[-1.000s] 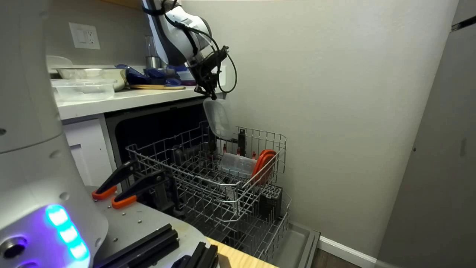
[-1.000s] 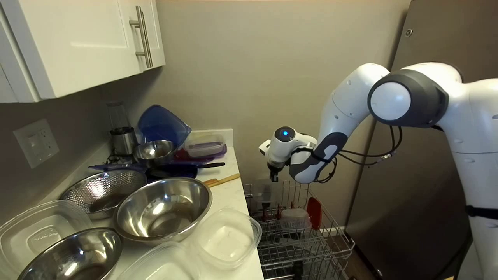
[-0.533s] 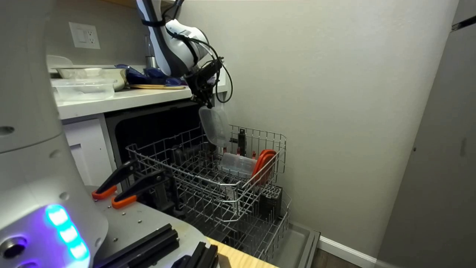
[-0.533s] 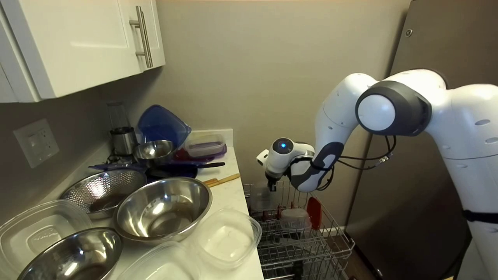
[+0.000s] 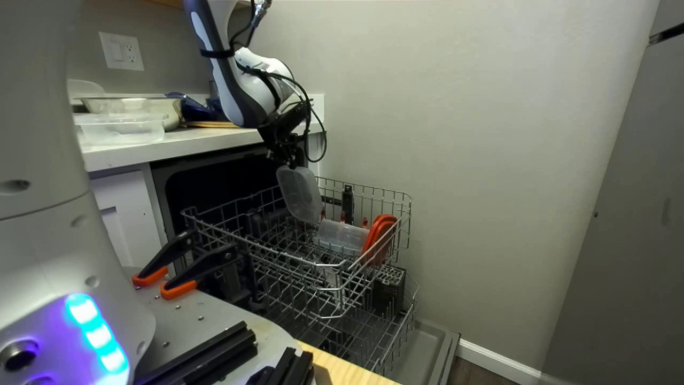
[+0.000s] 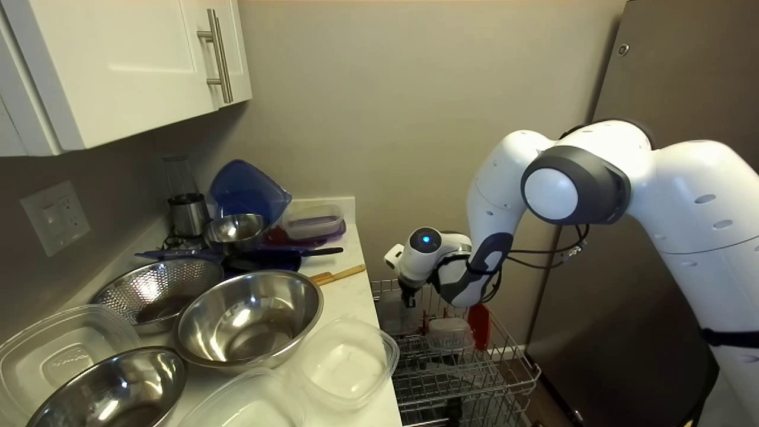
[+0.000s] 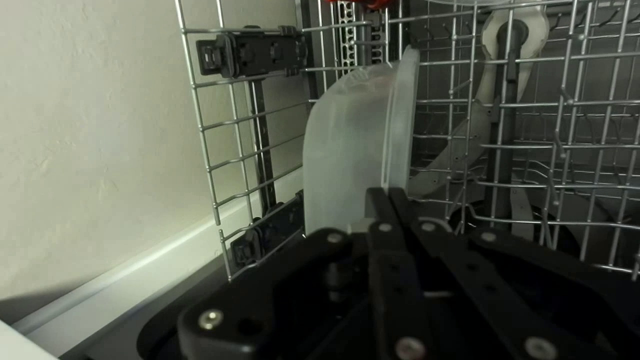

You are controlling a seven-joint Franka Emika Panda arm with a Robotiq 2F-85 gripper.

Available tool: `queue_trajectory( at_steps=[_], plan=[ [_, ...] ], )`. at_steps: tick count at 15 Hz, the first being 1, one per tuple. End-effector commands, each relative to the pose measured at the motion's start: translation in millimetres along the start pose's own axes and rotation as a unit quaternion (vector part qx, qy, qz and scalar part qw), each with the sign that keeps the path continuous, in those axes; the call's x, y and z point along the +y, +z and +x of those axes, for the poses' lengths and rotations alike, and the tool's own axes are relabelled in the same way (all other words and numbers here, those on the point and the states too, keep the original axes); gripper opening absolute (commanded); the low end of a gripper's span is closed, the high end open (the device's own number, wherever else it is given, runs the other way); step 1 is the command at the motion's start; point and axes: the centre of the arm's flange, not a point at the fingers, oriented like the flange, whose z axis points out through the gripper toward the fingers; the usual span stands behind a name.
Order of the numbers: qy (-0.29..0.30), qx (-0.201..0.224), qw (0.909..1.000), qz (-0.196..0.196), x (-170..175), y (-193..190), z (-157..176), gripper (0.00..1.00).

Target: Put the clear bowl second from left in the dish washing machine rack

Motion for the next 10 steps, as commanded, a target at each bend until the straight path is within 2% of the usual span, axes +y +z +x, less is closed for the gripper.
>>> queue_trajectory(
  at_steps=[1,8,10],
  plan=[
    [-0.018,0.020,0.9996,-0.002,-11.6,2.6,-8.7,0.01],
    [-0.061,0.023,0.9977,-0.016,-12.6,1.3,-62.0,0.01],
    [-0.064,0.025,0.9976,-0.014,-17.2,-0.1,-67.2,0.01]
  ],
)
